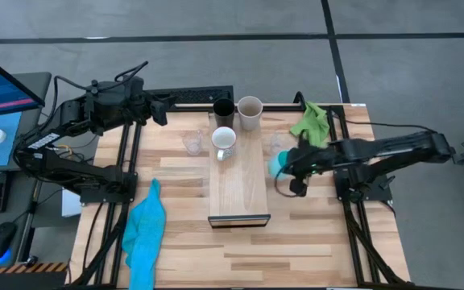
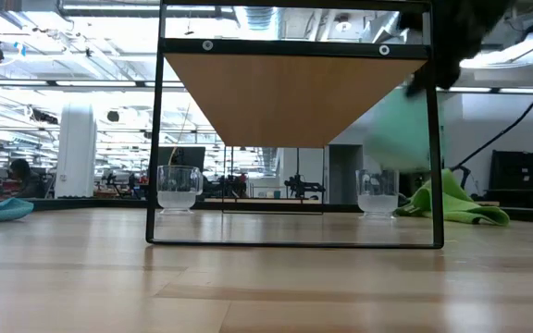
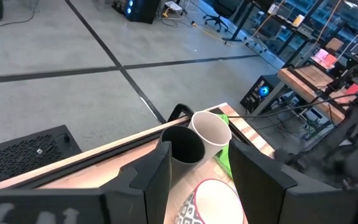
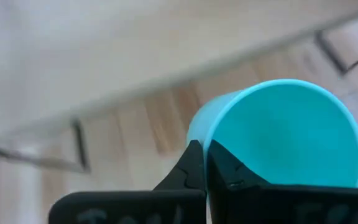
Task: Stack small to large cups/mugs on shelf
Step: Put the blue cup on the shelf
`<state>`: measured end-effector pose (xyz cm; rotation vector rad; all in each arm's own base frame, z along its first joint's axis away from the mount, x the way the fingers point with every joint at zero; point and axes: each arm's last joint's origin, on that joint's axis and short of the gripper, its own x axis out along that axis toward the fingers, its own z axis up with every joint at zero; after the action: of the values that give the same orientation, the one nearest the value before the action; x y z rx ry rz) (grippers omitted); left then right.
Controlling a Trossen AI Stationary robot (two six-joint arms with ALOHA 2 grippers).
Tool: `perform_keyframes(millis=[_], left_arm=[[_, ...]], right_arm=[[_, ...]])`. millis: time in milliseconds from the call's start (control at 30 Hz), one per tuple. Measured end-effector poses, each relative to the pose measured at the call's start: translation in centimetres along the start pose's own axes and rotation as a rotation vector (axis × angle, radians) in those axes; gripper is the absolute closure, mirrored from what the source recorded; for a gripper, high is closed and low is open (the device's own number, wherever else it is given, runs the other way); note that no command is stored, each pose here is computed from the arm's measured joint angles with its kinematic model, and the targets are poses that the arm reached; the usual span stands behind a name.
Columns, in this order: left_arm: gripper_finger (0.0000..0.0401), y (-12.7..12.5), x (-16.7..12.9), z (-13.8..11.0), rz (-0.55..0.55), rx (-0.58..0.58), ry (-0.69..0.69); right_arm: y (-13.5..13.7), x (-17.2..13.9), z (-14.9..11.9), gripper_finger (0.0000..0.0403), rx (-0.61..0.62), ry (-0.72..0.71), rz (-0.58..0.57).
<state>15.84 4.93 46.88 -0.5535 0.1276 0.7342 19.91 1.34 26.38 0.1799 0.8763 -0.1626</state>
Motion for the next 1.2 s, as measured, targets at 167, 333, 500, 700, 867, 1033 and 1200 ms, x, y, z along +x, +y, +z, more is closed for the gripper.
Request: perform_keyframes(millis=[167, 333, 500, 700, 867, 1033, 1200], left_arm=[[0.025, 0.0, 0.0, 0.1, -0.004, -0.005, -0.006], [0.025, 0.0, 0.0, 0.1, -0.004, -0.01, -0.007], [0.025, -0.1, 0.0, 0.1, -0.006, -0.012, -0.009], [0.025, -0.1, 0.0, 0.1, -0.005, -0.029, -0.009], [0.025, -0.1, 0.0, 0.1, -0.005, -0.039, -0.01], [0.025, -0.1, 0.0, 0.1, -0.004, -0.039, -0.01], [0.025, -0.1, 0.0, 0.1, -0.004, -0.04, -0.01]], right_arm=[[0.1, -5.3, 0.8, 0.0396, 0.136, -0.298, 0.057], [0.1, -10.3, 1.3, 0.0396, 0.206, -0.65, 0.128], [-0.1, -14.4, 2.1, 0.0396, 0.212, -0.991, 0.213], [0.1, -17.0, 2.8, 0.0396, 0.159, -1.238, 0.27], [0.5, -18.8, 3.1, 0.0396, 0.06, -1.407, 0.382], [1.0, -19.8, 2.9, 0.0396, -0.1, -1.494, 0.524], [1.4, -21.0, 2.4, 0.0396, -0.269, -1.597, 0.73]])
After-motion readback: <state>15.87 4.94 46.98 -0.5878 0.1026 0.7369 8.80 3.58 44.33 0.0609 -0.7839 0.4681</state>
